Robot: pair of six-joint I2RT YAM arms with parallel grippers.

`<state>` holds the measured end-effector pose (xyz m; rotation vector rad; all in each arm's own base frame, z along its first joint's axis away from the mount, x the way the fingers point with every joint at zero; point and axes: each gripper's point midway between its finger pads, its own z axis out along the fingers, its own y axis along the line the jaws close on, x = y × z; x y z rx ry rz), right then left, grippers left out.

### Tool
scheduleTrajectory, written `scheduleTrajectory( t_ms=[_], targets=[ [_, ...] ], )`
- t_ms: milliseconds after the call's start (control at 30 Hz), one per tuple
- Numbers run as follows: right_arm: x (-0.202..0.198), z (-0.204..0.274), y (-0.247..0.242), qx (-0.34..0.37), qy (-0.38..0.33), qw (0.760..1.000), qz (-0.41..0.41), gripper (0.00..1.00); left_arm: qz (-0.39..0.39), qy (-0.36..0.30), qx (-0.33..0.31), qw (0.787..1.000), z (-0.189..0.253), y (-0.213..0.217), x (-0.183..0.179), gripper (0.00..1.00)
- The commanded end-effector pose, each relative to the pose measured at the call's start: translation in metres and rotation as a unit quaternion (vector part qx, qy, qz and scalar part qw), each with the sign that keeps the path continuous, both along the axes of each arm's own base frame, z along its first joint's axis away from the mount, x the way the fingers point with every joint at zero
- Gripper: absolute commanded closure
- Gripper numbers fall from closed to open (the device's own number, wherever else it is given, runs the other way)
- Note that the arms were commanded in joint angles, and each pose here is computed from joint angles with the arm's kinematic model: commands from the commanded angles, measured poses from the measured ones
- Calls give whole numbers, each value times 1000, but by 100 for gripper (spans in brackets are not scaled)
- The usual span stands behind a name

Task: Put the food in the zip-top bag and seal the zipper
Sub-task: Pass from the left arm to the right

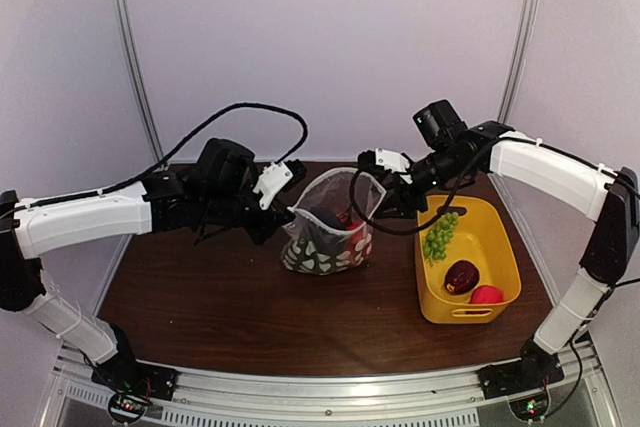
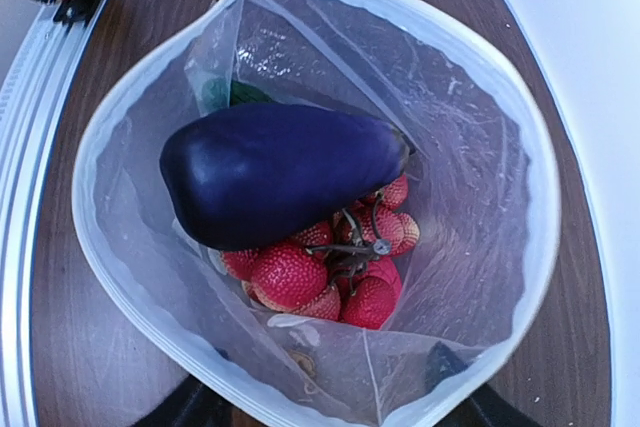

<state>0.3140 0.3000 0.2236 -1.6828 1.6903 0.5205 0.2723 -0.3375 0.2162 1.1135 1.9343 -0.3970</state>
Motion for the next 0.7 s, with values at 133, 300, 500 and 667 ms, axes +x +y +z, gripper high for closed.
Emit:
scheduleTrajectory(
  t_ms=[133, 300, 500, 667],
  targets=[
    [21, 19, 12, 29, -27, 999, -20, 90, 15, -9, -45, 999, 17, 16, 12, 100],
    [24, 26, 8, 41, -25, 998, -36, 100, 16, -5, -41, 999, 14, 23, 10, 100],
    [1, 57, -4, 54, -39, 998, -24, 100, 5, -16, -63, 998, 39, 30, -1, 100],
    [-31, 44, -13, 32, -8, 999, 23, 100, -57, -43, -84, 994, 43, 28, -23, 99]
  ],
)
